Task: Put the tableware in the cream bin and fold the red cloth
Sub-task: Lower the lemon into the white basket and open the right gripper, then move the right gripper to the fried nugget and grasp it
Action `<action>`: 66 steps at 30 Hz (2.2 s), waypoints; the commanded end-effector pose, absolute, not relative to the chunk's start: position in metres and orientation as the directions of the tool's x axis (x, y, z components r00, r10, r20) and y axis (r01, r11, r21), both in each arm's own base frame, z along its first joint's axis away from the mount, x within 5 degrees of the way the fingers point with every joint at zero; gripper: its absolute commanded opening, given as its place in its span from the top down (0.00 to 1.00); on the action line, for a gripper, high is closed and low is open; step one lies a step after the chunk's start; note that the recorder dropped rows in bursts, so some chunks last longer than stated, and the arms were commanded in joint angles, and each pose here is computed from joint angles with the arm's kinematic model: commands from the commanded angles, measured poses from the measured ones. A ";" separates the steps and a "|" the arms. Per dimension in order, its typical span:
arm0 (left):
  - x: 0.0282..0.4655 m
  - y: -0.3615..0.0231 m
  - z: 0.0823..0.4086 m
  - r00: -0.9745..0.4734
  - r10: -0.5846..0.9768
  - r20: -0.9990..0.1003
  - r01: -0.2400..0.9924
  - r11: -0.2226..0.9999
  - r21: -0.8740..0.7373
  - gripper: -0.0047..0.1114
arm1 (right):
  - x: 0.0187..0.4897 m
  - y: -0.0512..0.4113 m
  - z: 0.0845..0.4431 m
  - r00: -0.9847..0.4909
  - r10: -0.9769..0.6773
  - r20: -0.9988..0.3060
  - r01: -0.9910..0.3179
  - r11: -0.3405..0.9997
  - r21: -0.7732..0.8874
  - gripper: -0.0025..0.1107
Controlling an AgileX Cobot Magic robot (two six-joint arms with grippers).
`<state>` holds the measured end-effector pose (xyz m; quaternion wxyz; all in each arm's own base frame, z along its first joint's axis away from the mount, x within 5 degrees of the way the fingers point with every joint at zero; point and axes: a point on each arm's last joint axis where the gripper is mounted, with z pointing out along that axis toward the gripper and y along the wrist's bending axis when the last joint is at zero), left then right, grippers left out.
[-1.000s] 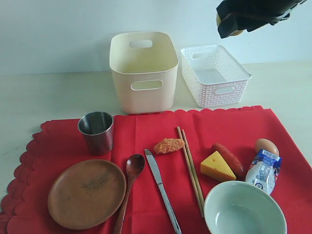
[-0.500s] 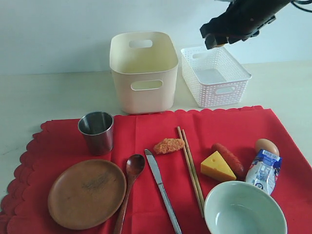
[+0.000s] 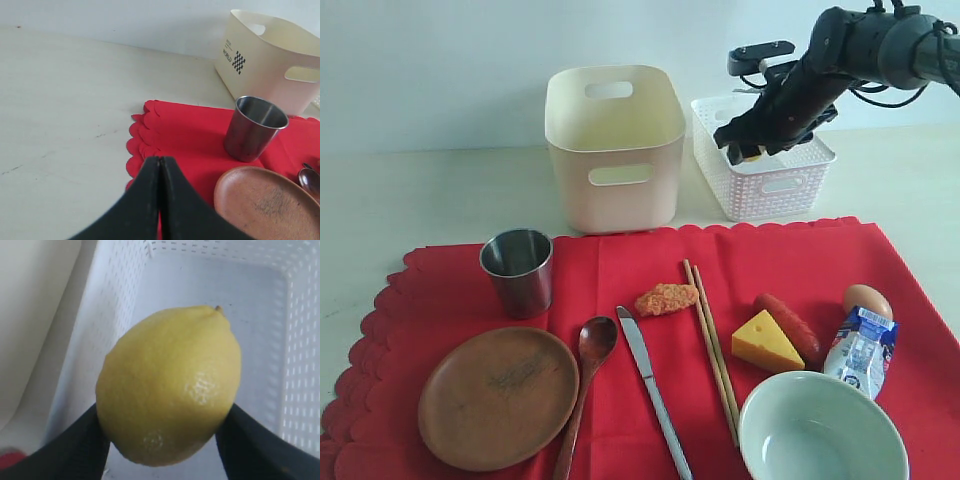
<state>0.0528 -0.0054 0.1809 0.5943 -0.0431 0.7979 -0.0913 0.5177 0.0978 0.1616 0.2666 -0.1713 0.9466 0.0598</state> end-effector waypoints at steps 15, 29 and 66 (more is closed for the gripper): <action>0.053 -0.005 0.181 -0.281 -0.180 -0.943 0.040 0.979 -0.199 0.96 | 0.513 0.096 0.160 -0.831 -0.311 -0.462 -0.366 0.930 0.032 0.48; 0.053 -0.005 0.181 -0.281 -0.180 -0.943 0.040 0.979 -0.199 0.96 | 0.511 0.107 0.162 -0.871 -0.178 -0.458 -0.299 0.932 0.205 0.32; 0.053 -0.005 0.181 -0.281 -0.180 -0.943 0.040 0.979 -0.199 0.96 | 0.318 0.180 0.182 -0.322 -0.803 -0.501 -0.946 0.298 0.129 0.41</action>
